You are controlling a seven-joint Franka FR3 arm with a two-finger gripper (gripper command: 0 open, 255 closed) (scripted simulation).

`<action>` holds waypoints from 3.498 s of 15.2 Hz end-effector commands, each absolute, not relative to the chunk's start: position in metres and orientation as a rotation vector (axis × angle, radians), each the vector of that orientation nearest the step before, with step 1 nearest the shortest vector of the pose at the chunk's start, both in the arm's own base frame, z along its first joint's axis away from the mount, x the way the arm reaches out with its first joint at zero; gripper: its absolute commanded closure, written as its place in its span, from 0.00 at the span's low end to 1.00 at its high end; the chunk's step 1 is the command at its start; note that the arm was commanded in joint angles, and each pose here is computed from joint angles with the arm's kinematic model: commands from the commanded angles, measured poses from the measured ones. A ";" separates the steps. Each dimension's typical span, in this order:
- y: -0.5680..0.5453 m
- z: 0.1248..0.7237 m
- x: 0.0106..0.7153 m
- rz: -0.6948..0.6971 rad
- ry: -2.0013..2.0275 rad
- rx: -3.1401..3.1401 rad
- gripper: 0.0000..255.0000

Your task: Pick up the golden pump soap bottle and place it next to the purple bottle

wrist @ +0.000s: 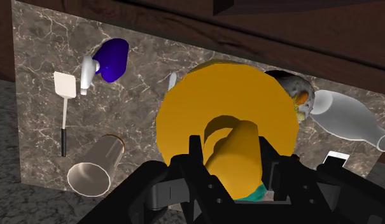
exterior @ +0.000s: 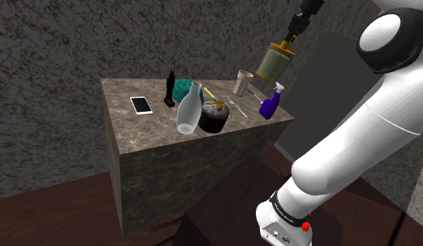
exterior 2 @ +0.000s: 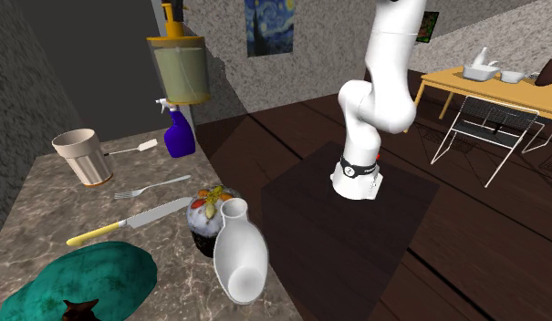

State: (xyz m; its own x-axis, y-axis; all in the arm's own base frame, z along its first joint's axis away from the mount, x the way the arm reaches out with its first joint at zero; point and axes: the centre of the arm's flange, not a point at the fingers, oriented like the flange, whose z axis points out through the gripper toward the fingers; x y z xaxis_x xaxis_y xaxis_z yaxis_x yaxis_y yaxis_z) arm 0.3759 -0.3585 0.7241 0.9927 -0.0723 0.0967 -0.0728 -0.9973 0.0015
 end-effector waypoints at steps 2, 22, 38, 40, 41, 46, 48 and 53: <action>-0.369 0.715 0.373 0.153 -0.111 3.130 1.00; -0.369 0.609 0.373 0.153 -0.111 3.130 1.00; -0.369 0.525 0.373 0.153 -0.111 3.130 1.00; -0.369 0.514 0.373 0.153 -0.111 3.130 1.00; -0.369 0.509 0.373 0.153 -0.111 3.130 1.00; -0.369 0.482 0.373 0.153 -0.111 3.130 1.00; -0.369 0.472 0.373 0.153 -0.111 3.130 1.00; -0.369 0.445 0.373 0.153 -0.111 3.130 1.00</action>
State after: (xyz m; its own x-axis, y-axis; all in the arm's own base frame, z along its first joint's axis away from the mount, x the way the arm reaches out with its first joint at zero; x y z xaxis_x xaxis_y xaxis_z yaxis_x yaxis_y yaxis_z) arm 0.3735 -0.3685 0.4497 0.9929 -0.0704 0.0962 -0.0709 -0.9975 0.0017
